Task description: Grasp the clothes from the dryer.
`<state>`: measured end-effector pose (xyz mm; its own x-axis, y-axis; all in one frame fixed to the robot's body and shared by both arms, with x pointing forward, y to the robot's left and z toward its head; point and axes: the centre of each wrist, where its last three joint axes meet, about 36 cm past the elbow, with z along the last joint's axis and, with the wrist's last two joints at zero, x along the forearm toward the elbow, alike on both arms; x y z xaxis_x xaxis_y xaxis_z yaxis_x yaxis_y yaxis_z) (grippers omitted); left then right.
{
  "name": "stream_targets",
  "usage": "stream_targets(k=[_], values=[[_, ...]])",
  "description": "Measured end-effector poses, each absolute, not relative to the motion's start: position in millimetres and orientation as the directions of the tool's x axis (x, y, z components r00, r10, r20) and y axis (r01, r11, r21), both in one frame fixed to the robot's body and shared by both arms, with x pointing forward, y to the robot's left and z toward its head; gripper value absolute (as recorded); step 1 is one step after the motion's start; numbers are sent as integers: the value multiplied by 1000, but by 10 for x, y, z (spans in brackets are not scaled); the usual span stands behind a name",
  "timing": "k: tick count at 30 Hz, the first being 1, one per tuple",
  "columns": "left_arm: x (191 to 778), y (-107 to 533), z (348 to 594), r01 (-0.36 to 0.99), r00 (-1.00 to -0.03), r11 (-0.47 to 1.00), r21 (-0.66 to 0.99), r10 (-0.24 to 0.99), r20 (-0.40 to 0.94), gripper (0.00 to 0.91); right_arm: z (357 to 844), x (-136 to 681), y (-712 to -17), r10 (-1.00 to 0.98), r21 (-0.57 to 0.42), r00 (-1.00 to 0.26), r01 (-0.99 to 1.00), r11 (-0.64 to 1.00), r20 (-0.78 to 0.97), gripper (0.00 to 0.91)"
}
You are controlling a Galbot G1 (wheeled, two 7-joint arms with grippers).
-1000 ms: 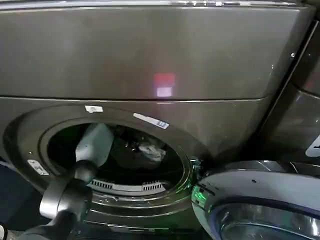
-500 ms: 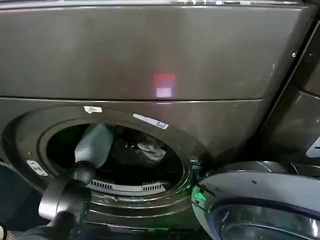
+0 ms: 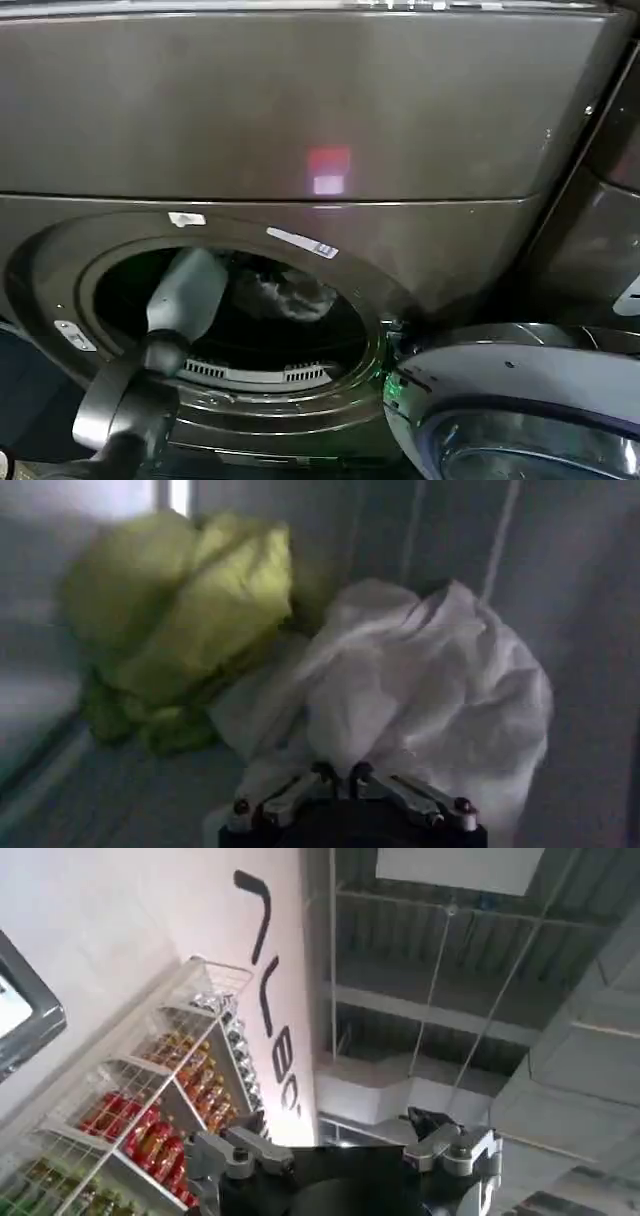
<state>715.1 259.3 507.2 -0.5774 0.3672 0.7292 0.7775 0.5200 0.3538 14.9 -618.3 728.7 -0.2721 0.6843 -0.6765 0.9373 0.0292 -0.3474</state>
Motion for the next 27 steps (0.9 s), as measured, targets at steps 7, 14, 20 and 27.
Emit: stream_targets(k=[7,14,20,27], values=[[6915,2520,5139,640,-734,645,419,350,582,0,7275,161,-6196,686,-346,-274,938,34,-674,907],[6615,2438,5096,467,-862,790,397,306,405,0,7275,154,-6209,687,-344,-272,938,34,-674,907],[6311,2364,5022,328,-928,912,248,261,266,0,7259,187,-6215,686,-342,-276,939,42,-673,907],[5896,2260,4979,228,-964,972,51,218,149,0,7255,191,-6202,685,-327,-263,944,38,-679,907]])
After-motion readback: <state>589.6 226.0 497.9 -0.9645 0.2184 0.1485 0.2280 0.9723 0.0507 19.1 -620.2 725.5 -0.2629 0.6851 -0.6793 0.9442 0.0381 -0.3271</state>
